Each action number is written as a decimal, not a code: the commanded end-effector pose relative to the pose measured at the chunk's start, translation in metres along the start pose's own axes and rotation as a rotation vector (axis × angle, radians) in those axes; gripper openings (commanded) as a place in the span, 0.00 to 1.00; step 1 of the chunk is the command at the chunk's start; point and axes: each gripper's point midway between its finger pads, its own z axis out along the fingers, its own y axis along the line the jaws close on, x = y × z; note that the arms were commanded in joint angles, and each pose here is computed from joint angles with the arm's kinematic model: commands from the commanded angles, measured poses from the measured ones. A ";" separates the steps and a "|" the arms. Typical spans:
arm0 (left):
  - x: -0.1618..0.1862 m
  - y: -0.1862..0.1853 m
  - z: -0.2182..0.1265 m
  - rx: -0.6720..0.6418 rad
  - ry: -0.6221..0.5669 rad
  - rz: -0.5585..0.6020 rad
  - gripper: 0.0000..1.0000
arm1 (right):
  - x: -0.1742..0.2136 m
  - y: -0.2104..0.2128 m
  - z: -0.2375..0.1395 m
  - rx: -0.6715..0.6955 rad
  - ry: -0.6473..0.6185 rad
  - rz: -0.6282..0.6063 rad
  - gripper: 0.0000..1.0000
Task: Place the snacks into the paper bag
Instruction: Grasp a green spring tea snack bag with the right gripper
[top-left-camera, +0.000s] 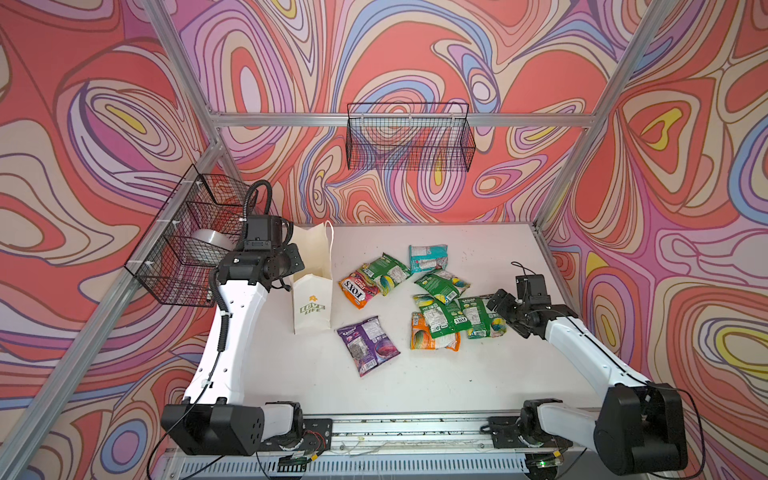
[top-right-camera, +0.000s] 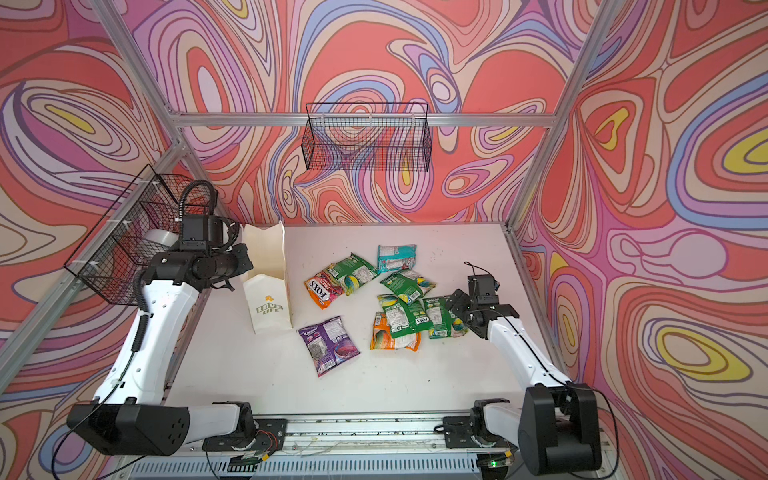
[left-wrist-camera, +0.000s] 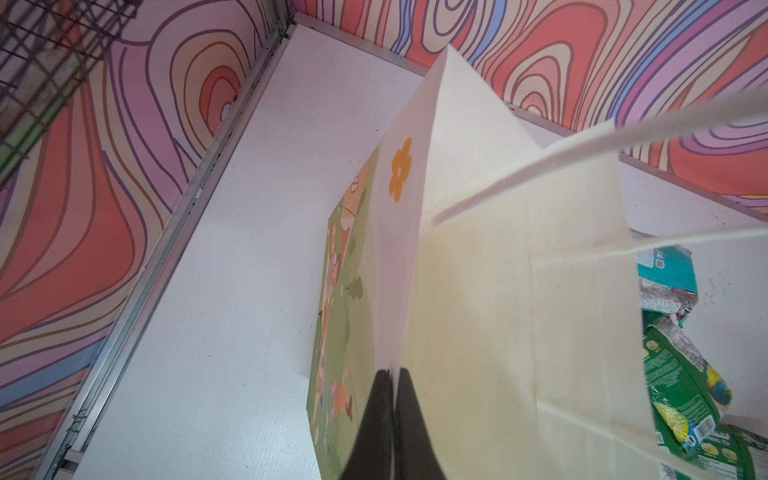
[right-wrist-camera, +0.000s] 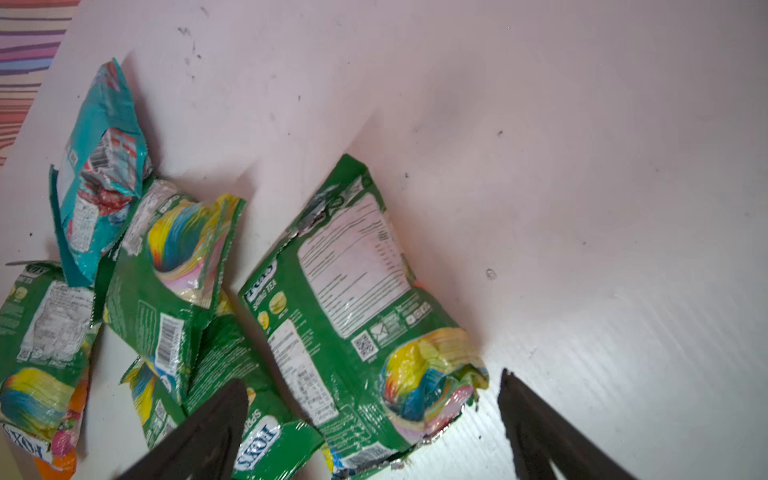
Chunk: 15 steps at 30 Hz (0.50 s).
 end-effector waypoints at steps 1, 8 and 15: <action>0.000 0.001 -0.002 0.020 -0.040 0.009 0.00 | -0.013 0.004 0.010 -0.065 -0.017 0.004 0.98; 0.004 0.003 0.005 0.039 -0.020 -0.024 0.00 | -0.024 -0.004 0.034 -0.086 0.001 0.012 0.99; 0.007 0.001 0.007 0.061 -0.023 -0.035 0.00 | -0.010 0.008 0.064 -0.179 0.094 0.042 0.89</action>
